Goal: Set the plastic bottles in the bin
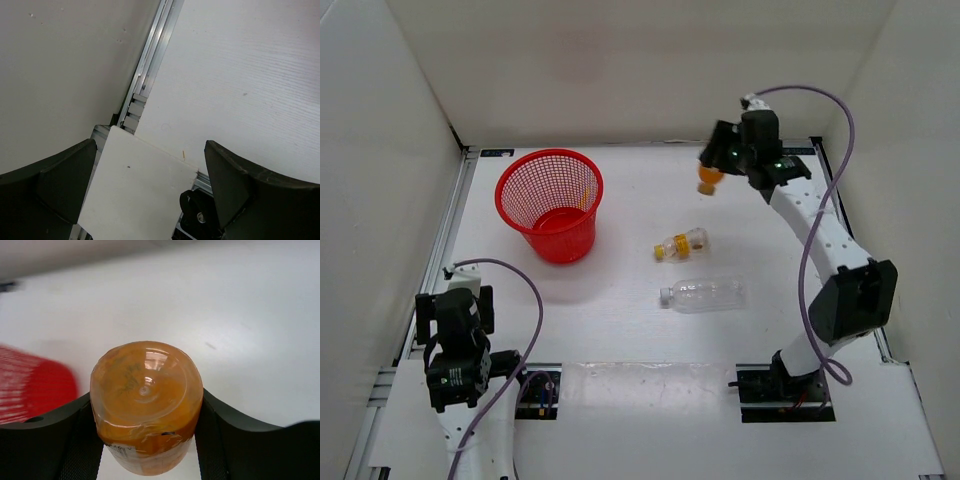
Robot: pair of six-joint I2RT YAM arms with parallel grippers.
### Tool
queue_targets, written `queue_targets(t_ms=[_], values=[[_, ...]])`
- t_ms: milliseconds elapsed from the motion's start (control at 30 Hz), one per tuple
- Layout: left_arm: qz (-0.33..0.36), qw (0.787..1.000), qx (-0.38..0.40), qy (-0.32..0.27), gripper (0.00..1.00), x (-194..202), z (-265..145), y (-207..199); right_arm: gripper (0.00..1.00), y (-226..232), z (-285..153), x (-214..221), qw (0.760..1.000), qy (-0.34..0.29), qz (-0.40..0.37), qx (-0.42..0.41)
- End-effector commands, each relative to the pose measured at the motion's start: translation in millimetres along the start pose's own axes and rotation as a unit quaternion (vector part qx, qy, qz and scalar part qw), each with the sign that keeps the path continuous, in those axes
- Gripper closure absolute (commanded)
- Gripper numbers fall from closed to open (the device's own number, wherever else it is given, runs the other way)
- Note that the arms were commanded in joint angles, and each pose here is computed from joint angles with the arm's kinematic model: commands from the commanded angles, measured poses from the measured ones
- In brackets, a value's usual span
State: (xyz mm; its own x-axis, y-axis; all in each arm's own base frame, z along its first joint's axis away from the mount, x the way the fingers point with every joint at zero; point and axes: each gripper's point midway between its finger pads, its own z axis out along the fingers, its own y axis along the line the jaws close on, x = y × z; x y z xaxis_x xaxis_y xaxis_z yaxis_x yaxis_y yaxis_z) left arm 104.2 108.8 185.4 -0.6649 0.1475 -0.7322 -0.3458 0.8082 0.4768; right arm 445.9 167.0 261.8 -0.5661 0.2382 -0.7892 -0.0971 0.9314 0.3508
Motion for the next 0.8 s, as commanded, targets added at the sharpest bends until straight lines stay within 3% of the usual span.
queue_targets(t_ms=[0, 67, 100, 233, 300, 433, 500, 567, 600, 767], values=[[-0.004, 1.000, -0.004, -0.009, 0.00, -10, 3, 2, 0.92, 163, -46, -46, 0.964, -0.126, -0.064, -0.224], [-0.004, 1.000, 0.000, -0.010, 0.00, -11, 3, 1, 0.90, 223, -67, -68, 0.935, -0.169, -0.078, -0.300], [-0.004, 1.000, 0.000, -0.010, 0.00, -13, 2, 2, 0.90, 255, -48, -42, 0.931, -0.141, -0.088, -0.325], [-0.002, 1.000, 0.004, -0.016, 0.00, -16, 0, 2, 0.82, 349, -35, -30, 0.900, -0.145, -0.094, -0.400], [-0.002, 1.000, 0.004, -0.016, 0.00, -17, -2, 3, 0.71, 380, -12, -4, 0.895, -0.145, -0.094, -0.411], [0.006, 1.000, 0.011, -0.012, 0.00, -14, -4, 2, 0.48, 393, 8, 6, 0.905, -0.184, -0.090, -0.373], [0.010, 1.000, 0.016, -0.014, 0.00, -15, -4, 1, 0.32, 392, 16, 19, 0.911, -0.172, -0.098, -0.362], [0.006, 1.000, 0.014, -0.023, 0.00, -20, -8, 4, 0.24, 391, 14, 18, 0.911, -0.171, -0.098, -0.362], [0.013, 1.000, 0.019, -0.020, 0.00, -21, -7, 2, 0.15, 395, 5, 18, 0.908, -0.174, -0.103, -0.367], [0.012, 0.997, 0.037, -0.060, 0.00, -54, -15, 7, 0.01, 401, -38, -8, 0.892, -0.201, -0.122, -0.387]])
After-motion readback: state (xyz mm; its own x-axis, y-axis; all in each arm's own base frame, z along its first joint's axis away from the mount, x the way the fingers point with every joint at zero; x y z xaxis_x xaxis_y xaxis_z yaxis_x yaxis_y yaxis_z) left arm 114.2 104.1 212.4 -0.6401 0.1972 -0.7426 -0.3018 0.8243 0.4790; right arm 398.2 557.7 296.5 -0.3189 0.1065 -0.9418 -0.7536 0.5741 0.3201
